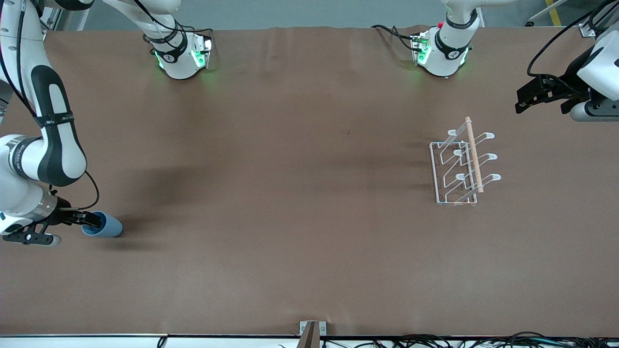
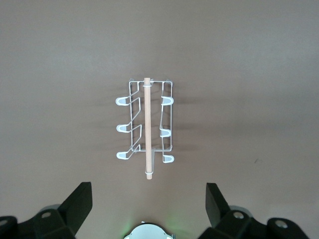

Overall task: Hang cup on cup holder
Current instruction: 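Close the right gripper on the rim of the blue cup, then lift the blue cup with the right gripper toward the table middle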

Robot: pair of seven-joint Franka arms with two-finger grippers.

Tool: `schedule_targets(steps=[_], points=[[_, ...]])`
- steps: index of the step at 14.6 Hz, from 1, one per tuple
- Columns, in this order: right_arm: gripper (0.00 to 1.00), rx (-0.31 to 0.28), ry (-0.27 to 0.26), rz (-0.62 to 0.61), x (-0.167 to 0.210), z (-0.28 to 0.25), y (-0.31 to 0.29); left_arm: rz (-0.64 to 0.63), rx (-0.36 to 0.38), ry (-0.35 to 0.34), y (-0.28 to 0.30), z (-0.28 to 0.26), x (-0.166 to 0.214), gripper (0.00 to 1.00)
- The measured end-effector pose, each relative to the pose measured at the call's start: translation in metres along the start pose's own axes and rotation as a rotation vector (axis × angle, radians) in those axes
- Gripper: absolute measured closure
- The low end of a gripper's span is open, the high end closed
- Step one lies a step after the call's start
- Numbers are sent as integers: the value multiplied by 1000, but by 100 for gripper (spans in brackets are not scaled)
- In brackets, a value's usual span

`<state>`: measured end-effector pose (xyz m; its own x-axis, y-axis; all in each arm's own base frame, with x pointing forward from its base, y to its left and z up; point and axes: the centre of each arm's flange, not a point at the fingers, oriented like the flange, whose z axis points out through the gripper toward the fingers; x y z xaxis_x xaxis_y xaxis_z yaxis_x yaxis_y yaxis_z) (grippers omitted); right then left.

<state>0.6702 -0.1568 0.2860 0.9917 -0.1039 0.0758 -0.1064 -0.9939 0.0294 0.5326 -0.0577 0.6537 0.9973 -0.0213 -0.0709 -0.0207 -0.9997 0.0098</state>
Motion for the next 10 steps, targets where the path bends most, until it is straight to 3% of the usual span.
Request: schedule_targets(steps=[10], points=[[10, 2, -37, 24, -6, 24, 17, 0, 0, -2, 0, 0, 0, 0]])
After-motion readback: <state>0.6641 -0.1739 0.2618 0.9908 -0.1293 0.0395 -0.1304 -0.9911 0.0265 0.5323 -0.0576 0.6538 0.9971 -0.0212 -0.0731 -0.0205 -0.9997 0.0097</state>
